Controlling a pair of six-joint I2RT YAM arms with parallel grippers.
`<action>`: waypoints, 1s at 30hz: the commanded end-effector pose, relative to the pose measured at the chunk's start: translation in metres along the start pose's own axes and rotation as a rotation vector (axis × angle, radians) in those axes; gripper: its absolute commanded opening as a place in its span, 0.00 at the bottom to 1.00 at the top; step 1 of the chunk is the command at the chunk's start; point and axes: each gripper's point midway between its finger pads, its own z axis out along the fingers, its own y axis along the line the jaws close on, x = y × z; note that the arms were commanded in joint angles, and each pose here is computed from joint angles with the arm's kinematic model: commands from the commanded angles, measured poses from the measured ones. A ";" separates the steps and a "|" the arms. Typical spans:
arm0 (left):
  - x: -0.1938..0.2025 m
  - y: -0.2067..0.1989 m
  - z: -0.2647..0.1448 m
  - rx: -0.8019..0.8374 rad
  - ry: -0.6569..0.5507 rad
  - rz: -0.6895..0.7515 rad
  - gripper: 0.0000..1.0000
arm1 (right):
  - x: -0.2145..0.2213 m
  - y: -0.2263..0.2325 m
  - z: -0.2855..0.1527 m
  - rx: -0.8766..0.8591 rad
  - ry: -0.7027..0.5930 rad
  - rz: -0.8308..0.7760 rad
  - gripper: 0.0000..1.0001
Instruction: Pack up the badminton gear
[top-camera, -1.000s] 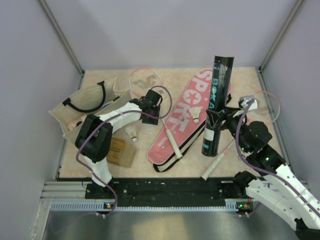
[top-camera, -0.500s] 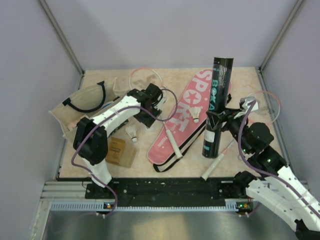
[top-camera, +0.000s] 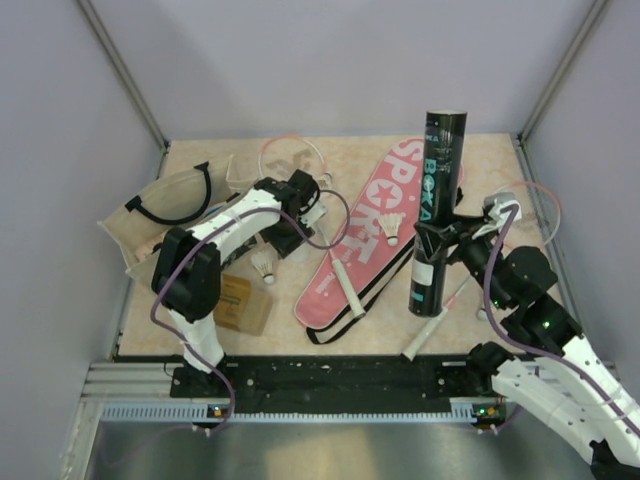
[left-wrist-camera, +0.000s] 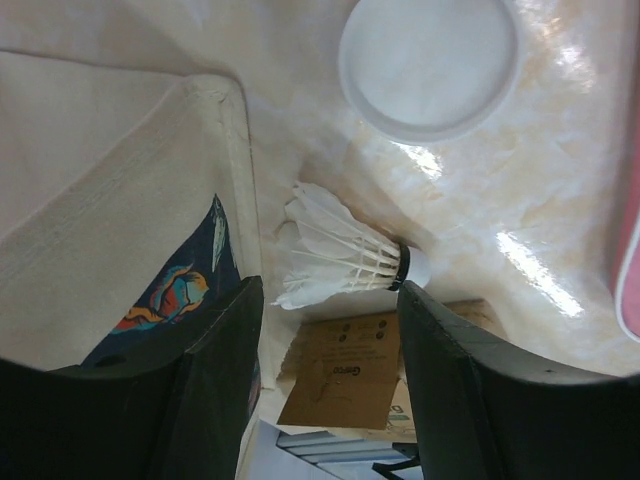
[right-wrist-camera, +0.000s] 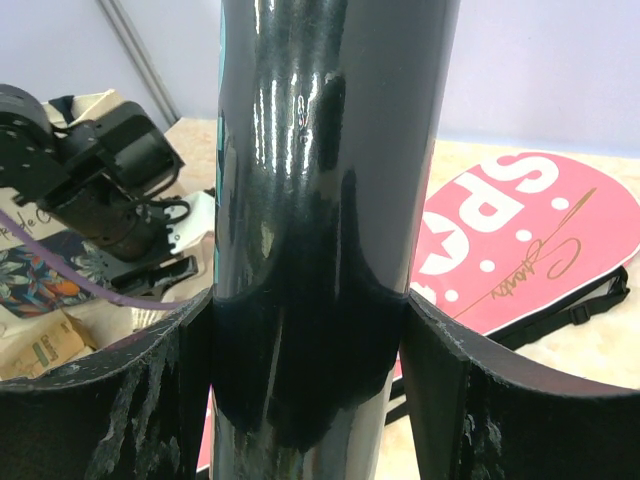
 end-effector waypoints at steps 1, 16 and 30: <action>0.003 0.012 0.013 -0.029 0.051 0.013 0.62 | -0.045 0.009 -0.014 -0.043 -0.137 0.011 0.42; 0.007 0.010 0.032 0.053 0.139 -0.066 0.59 | -0.041 0.001 -0.017 -0.008 -0.127 -0.039 0.43; 0.020 -0.004 0.012 0.108 0.175 -0.135 0.43 | -0.040 -0.001 -0.019 -0.001 -0.122 -0.042 0.42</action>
